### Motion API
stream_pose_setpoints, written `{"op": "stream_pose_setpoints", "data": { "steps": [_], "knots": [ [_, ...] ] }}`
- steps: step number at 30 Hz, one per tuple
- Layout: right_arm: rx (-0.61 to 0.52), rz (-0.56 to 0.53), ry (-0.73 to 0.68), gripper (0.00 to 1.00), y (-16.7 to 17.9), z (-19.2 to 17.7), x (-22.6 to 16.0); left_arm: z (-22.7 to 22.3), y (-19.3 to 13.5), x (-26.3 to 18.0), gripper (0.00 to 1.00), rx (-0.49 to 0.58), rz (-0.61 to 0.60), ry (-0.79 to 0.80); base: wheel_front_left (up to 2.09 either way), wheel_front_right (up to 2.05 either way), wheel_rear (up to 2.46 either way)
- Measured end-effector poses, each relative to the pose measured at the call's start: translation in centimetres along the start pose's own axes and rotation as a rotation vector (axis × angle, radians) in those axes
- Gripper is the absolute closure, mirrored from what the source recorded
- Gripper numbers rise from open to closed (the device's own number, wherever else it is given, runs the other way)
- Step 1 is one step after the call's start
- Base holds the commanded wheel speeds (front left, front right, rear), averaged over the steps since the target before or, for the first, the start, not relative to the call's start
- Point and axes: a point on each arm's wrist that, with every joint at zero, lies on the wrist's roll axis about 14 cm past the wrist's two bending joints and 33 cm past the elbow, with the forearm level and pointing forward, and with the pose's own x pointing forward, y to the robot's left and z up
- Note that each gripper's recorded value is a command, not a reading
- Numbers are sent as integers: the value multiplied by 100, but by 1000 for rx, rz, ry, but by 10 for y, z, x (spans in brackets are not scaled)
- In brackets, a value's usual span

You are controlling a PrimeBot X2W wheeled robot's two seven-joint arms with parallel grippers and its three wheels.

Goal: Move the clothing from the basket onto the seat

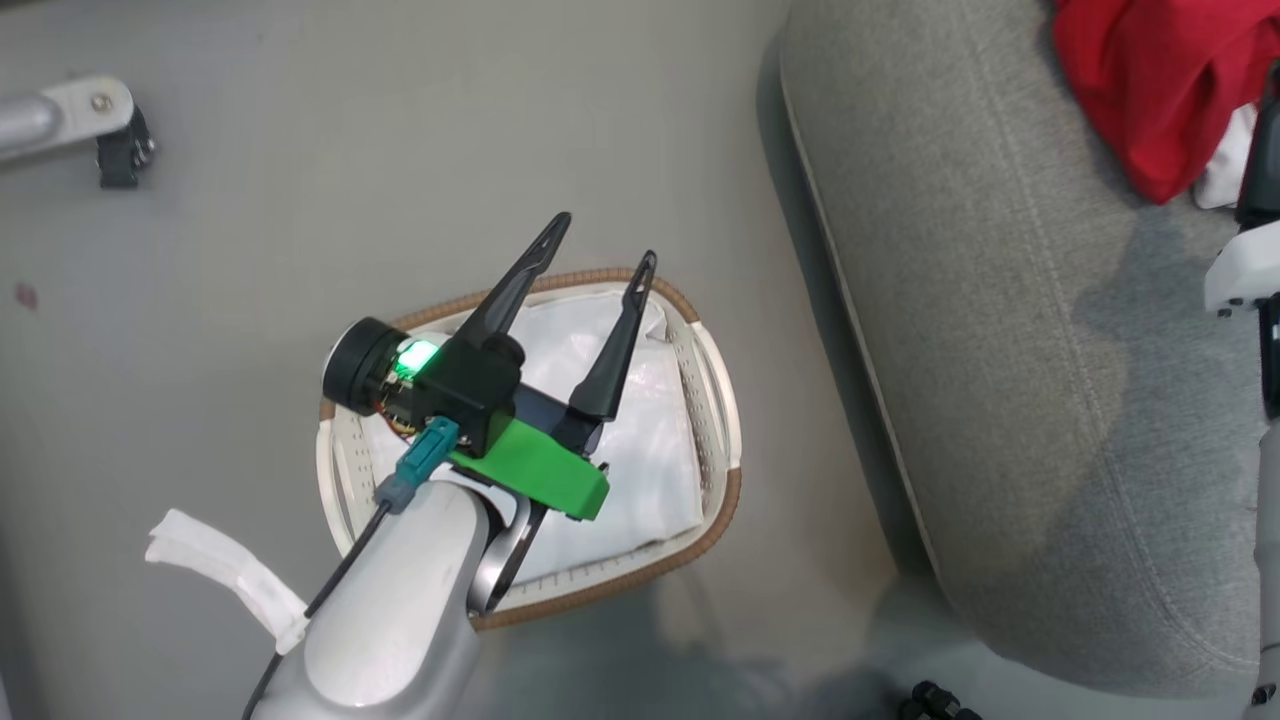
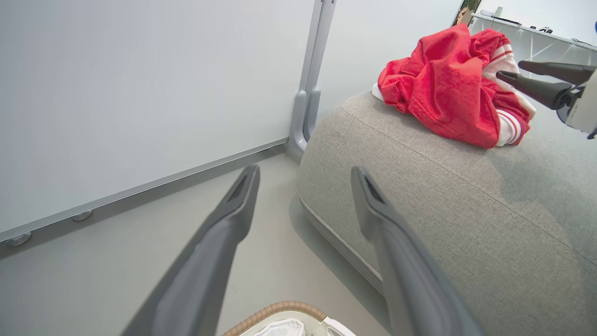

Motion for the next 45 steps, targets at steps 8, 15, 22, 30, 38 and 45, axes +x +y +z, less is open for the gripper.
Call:
{"op": "stream_pose_setpoints", "data": {
  "steps": [8, 15, 22, 30, 38, 45],
  "knots": [
    [-5, -3, -132, 0, -18, 57, -19, 33, 2, -18, 0, 5, 75, -48, 0, 0, 0],
    [22, 44, -252, 0, -7, 108, -33, 64, 20, -50, 0, 0, 209, -110, 0, 0, 0],
    [117, 157, -291, 0, 40, 126, -56, 88, 52, -100, 0, -1, 394, -172, 0, 0, 0],
    [242, 299, -283, 0, 104, 126, -95, 93, 82, -166, 0, -4, 604, -200, 0, 0, 0],
    [349, 363, -210, 0, 126, 101, -135, 80, 78, -208, 0, -30, 678, -184, 0, 0, 0],
    [386, 388, -180, 0, 132, 91, -154, 77, 72, -225, 0, -40, 695, -186, 0, 0, 0]
  ]
}}
